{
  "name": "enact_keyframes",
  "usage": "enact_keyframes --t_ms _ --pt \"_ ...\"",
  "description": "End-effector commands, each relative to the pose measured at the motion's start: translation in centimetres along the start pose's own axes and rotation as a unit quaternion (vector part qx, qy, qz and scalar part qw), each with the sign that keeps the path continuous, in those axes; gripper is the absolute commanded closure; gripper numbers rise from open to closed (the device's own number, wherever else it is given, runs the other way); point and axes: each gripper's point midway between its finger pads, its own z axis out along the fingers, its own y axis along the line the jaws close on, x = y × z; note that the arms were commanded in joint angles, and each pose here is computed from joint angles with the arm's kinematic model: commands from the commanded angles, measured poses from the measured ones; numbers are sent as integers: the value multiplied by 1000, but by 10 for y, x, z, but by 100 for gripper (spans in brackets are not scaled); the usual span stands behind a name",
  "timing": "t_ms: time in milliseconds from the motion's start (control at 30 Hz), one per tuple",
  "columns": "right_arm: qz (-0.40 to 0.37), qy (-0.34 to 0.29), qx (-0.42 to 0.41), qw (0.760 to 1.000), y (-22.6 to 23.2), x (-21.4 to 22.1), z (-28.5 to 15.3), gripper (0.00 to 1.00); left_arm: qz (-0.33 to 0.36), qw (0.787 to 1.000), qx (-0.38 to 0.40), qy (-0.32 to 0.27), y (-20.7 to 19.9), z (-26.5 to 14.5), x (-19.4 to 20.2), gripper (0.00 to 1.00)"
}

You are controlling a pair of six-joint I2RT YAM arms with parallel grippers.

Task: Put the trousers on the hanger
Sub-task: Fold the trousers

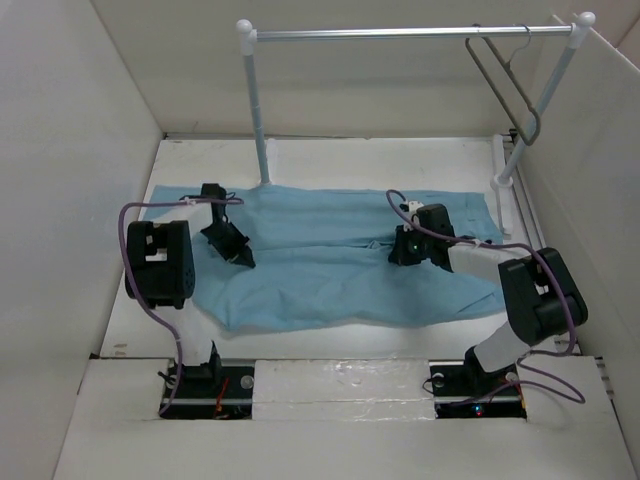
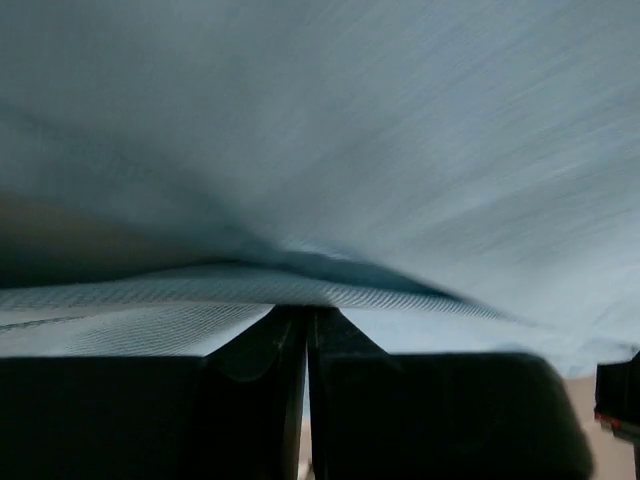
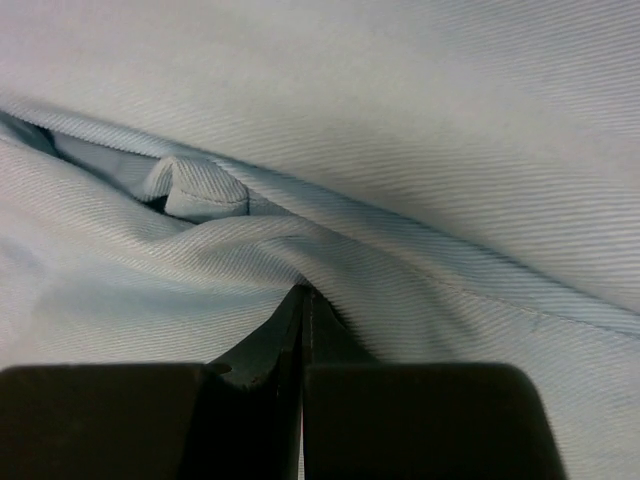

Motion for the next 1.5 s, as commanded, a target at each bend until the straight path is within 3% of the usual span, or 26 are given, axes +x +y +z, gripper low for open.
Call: enact_keyframes --t_ms 0,100,200,233,300,333,433,533,767,1000,1133,1233,1267,1400,1467 --pt "-3 -55 52 997 -22 -44 4 100 35 987 2 -156 -42 -9 -77 100" --pt "-1 -67 57 996 -26 -54 2 100 74 981 31 -176 -85 -40 -67 100" --pt "-12 -73 49 996 -16 -60 -7 78 98 969 44 -221 -93 -83 -54 100" --pt "-22 -83 36 996 -6 -66 -14 63 97 958 57 -265 -91 -115 -52 97" --pt "-48 -86 21 995 8 -67 -21 54 63 950 33 -304 -56 -134 -55 86" --pt "-58 -70 15 996 17 -58 -24 50 44 936 41 -348 -42 -164 -53 81" --pt "-82 -75 -2 994 34 -52 -37 49 -35 918 30 -394 16 -184 -57 60" --pt "-99 -82 -15 992 45 -49 -51 49 -102 920 20 -378 64 -167 -63 57" --pt "-138 -107 -35 984 63 -51 -82 49 -211 938 1 -275 146 -103 -72 65" --pt "-158 -107 -41 981 70 -47 -89 48 -152 954 90 -244 119 -66 -78 63" --pt "-159 -103 -46 981 72 -41 -87 48 -150 961 67 -223 119 -48 -74 66" --pt "-156 -109 -48 981 76 -42 -91 48 -159 961 54 -219 125 -39 -77 86" --pt "-157 -109 -49 980 76 -42 -92 48 -158 961 52 -221 125 -40 -80 100" --pt "-164 -105 -47 980 76 -38 -91 48 -151 961 27 -231 127 -66 -78 100" --pt "-165 -98 -42 981 73 -34 -89 47 -141 944 3 -299 129 -119 -85 100"
